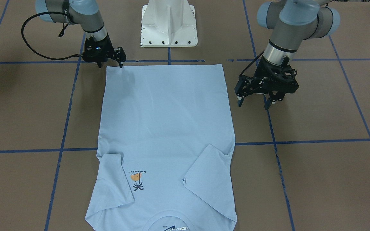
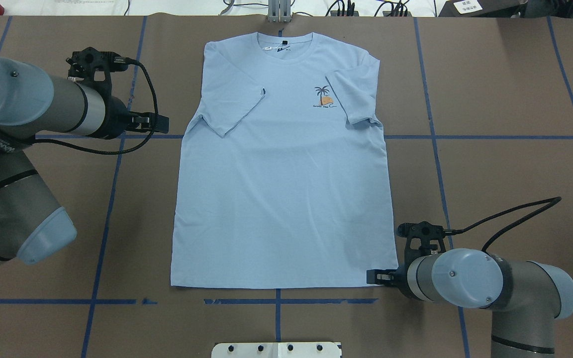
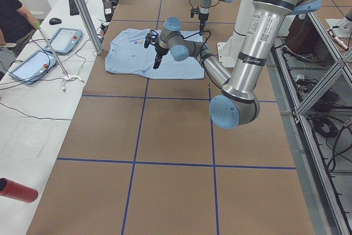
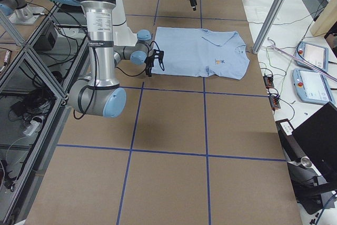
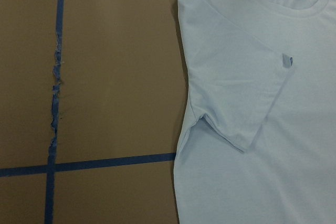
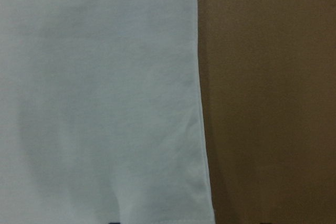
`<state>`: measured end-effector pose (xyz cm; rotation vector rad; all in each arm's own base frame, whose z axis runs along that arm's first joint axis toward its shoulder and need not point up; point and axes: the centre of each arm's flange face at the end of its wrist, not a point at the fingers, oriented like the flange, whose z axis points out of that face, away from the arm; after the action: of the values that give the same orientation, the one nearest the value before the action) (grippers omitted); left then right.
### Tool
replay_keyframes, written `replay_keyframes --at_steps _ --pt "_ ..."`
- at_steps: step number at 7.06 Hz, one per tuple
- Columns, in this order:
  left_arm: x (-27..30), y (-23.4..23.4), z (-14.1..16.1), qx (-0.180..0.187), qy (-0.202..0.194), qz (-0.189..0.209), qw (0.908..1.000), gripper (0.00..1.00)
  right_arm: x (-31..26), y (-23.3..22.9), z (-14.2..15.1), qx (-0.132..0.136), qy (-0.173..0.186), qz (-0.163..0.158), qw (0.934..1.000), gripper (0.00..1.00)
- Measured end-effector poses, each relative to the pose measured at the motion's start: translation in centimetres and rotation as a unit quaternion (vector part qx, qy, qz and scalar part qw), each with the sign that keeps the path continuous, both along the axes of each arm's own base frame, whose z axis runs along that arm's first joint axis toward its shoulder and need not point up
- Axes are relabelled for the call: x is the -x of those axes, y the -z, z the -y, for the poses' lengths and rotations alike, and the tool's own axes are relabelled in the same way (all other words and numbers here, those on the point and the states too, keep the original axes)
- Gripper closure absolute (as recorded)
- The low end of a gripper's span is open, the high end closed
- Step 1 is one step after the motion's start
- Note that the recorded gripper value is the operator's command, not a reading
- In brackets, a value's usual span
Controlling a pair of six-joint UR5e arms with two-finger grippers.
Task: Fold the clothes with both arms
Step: 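Move both grippers to the hem corners nearest the robot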
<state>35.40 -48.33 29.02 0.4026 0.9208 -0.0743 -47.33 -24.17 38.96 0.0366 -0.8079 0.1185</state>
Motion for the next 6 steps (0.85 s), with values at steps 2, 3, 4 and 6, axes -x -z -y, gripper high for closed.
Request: replay_keyframes --at_steps 2,3,4,6 --pt "-0.08 -0.18 0.08 0.000 0.000 0.002 1.0000 0.00 0.08 -0.30 0.21 0.002 0.000 -0.003 1.0000 0.73" --pt "-0.09 -0.23 0.11 0.000 0.000 0.003 1.0000 0.00 0.07 -0.32 0.23 0.003 0.000 -0.003 1.0000 0.90" --pt "-0.10 -0.25 0.11 0.000 -0.001 0.003 1.0000 0.00 0.10 -0.24 0.20 0.004 0.001 -0.002 1.0000 1.00" --pt "-0.15 -0.36 0.16 0.001 -0.001 0.004 1.0000 0.00 -0.05 0.13 0.11 0.008 0.005 0.002 1.0000 1.00"
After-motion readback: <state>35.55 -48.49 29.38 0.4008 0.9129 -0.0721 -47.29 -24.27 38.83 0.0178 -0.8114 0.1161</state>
